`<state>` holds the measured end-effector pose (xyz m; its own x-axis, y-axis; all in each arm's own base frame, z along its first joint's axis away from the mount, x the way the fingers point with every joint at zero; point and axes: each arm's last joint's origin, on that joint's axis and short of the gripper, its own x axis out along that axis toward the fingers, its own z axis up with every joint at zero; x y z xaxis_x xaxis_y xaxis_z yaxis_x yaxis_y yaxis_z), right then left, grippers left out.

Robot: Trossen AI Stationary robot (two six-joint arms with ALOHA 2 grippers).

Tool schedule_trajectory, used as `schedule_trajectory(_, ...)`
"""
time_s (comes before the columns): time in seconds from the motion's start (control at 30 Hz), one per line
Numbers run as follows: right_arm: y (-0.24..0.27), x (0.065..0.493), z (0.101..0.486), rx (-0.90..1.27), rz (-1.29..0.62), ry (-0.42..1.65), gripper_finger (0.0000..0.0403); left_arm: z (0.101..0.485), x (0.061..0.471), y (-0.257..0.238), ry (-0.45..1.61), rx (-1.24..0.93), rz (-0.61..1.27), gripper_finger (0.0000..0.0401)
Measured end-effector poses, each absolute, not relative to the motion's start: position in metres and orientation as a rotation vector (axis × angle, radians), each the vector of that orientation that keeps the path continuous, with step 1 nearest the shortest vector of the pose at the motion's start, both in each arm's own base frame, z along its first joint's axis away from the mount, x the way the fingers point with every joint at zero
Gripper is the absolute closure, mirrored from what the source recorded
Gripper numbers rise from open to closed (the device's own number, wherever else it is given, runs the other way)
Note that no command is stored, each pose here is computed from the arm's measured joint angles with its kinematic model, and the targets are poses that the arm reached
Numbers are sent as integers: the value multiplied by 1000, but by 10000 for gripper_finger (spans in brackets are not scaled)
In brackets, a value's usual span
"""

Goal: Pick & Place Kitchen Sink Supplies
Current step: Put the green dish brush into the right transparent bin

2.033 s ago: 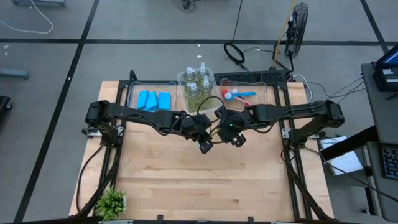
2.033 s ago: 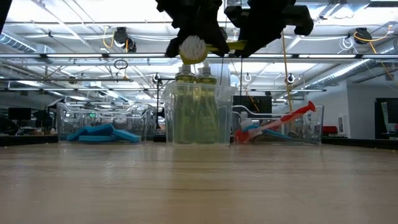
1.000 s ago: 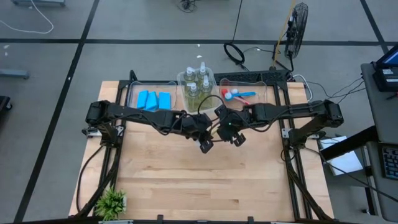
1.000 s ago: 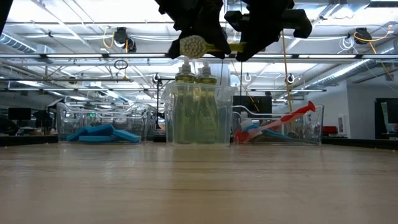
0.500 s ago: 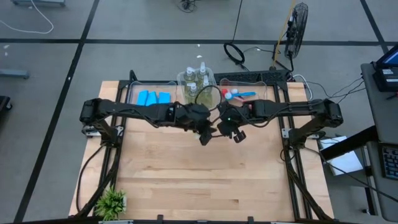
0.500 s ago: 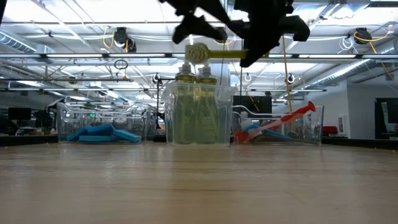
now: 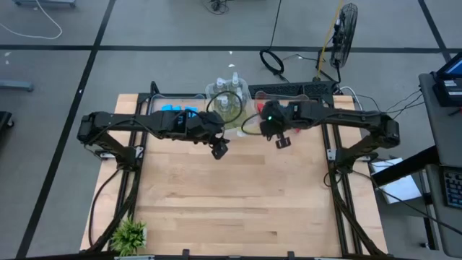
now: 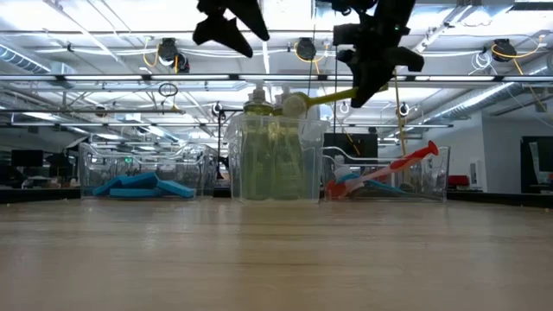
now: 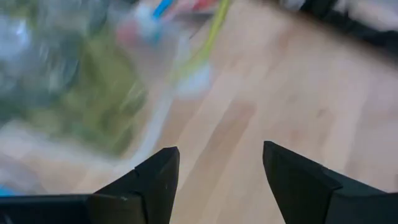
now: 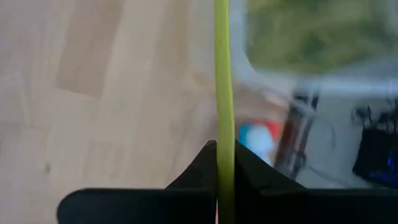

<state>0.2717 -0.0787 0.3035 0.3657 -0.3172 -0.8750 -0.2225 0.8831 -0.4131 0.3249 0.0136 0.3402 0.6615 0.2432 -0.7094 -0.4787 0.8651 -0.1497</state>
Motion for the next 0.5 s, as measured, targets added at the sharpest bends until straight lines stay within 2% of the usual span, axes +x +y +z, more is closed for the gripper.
schedule_trajectory(0.1, -90, 261, 311, -512, -153, 1222, 397, 334, 320, 14, 814, -315, 455, 167)
schedule_trajectory(0.37, -112, 221, 338, -474, -352, 1200, 397, 334, 317, 17, 825, -263, 490, 167)
schedule_trajectory(0.5, -124, 199, 348, -473, -509, 1238, 397, 334, 315, 21, 836, -259, 517, 167)
